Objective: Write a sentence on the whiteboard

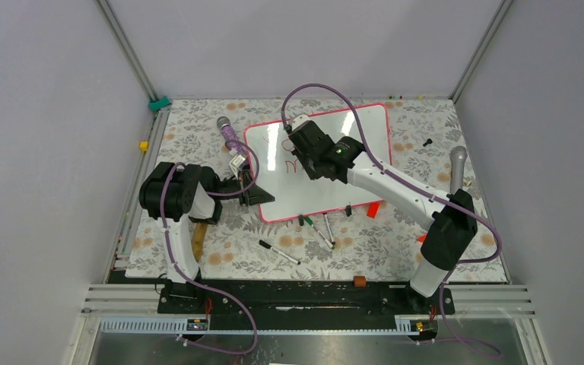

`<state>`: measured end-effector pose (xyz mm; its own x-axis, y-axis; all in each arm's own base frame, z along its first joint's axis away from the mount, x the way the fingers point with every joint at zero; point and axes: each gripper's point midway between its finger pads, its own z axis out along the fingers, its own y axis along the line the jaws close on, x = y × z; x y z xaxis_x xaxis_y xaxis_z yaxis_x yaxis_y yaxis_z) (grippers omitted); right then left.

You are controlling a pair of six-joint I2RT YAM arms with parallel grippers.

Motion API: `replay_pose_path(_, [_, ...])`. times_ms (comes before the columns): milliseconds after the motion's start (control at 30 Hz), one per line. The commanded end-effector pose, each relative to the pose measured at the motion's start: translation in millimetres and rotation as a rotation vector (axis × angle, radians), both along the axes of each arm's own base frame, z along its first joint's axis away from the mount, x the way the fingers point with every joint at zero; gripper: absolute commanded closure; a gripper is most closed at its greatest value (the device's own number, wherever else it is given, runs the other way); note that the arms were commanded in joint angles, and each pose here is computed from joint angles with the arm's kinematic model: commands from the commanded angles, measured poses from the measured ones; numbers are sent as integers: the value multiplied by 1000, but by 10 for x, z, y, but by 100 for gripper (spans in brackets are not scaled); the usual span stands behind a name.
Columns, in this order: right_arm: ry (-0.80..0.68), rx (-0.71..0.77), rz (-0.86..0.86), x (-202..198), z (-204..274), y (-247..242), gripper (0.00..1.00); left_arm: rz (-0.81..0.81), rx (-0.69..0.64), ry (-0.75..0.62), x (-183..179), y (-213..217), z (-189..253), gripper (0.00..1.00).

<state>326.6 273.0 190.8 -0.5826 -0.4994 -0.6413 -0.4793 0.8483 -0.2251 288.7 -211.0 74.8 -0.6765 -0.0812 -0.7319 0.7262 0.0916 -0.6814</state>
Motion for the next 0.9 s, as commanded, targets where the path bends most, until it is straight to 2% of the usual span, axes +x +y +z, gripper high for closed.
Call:
replay_pose_path(0, [18, -16, 11, -11, 18, -38, 100, -55, 11, -20, -104, -39, -129, 100])
replay_pose_path(267, [14, -46, -11, 11, 0, -97, 100, -54, 11, -21, -102, -37, -128, 100])
replay_pose_path(867, [-69, 19, -56, 137, 273, -119, 100, -56, 11, -21, -106, -40, -129, 100])
